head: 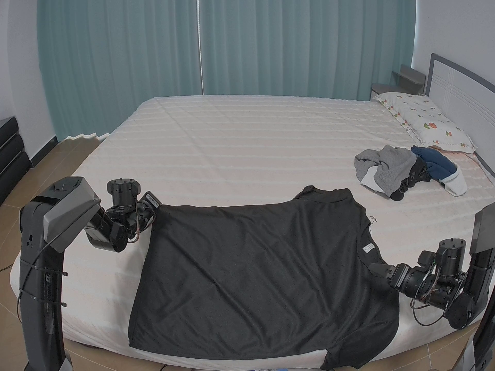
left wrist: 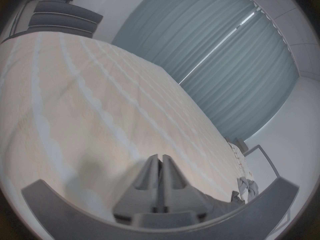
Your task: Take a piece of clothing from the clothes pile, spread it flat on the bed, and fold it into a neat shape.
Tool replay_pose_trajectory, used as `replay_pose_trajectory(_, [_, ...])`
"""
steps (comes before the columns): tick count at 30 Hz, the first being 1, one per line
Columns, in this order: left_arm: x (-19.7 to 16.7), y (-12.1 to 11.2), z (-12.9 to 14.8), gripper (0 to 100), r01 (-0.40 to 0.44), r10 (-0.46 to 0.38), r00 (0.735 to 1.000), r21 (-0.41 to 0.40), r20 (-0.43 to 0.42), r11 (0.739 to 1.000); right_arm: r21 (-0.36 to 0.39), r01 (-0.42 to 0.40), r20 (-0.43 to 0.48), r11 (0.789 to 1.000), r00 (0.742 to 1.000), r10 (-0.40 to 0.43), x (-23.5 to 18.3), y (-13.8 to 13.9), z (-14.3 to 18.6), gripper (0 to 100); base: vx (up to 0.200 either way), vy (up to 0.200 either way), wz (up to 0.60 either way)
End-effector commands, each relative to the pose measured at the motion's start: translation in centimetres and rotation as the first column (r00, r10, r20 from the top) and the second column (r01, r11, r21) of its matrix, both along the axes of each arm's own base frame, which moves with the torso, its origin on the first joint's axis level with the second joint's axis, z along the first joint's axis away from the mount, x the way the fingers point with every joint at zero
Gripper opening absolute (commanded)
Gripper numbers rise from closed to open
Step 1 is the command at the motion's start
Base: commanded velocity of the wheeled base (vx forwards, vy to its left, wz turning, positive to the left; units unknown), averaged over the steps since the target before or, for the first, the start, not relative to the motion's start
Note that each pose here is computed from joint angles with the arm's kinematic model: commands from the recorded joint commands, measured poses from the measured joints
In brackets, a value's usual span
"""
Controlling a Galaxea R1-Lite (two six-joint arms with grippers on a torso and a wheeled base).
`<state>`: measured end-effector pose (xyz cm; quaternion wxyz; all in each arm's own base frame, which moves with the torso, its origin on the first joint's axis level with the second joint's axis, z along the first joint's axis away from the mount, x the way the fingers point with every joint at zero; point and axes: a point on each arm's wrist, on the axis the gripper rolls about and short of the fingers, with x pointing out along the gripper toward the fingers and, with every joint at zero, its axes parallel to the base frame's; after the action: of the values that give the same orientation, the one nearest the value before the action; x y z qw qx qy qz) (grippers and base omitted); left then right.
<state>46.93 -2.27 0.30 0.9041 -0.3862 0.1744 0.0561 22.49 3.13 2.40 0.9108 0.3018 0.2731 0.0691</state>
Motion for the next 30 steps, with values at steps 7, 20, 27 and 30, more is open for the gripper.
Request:
replay_pose_trajectory(7, [-0.1,0.7,1.0,0,-0.026,0.026,0.999,-0.001,0.043,1.000,-0.025,0.041,0.127,0.999,0.991,-0.038,10.4,0.0,2.6,100,0.000,0.000,0.00])
replay_pose_trajectory(20, [0.1,0.7,0.9,100,0.000,0.000,0.999,-0.006,0.037,1.000,-0.066,0.036,0.038,0.997,0.999,-0.033,17.8,0.0,1.6,100,0.000,0.000,0.00])
replay_pose_trajectory(27, [-0.1,0.5,0.7,100,0.087,-0.086,0.996,-0.040,0.032,0.995,-0.071,0.038,0.030,0.997,0.999,-0.036,19.7,0.0,2.0,100,0.000,0.000,0.00])
replay_pose_trajectory(30, [-0.2,0.4,0.5,100,0.111,-0.110,0.994,-0.045,0.022,0.993,-0.073,0.035,0.023,0.997,0.999,-0.033,20.1,0.1,1.6,100,0.000,0.000,0.00])
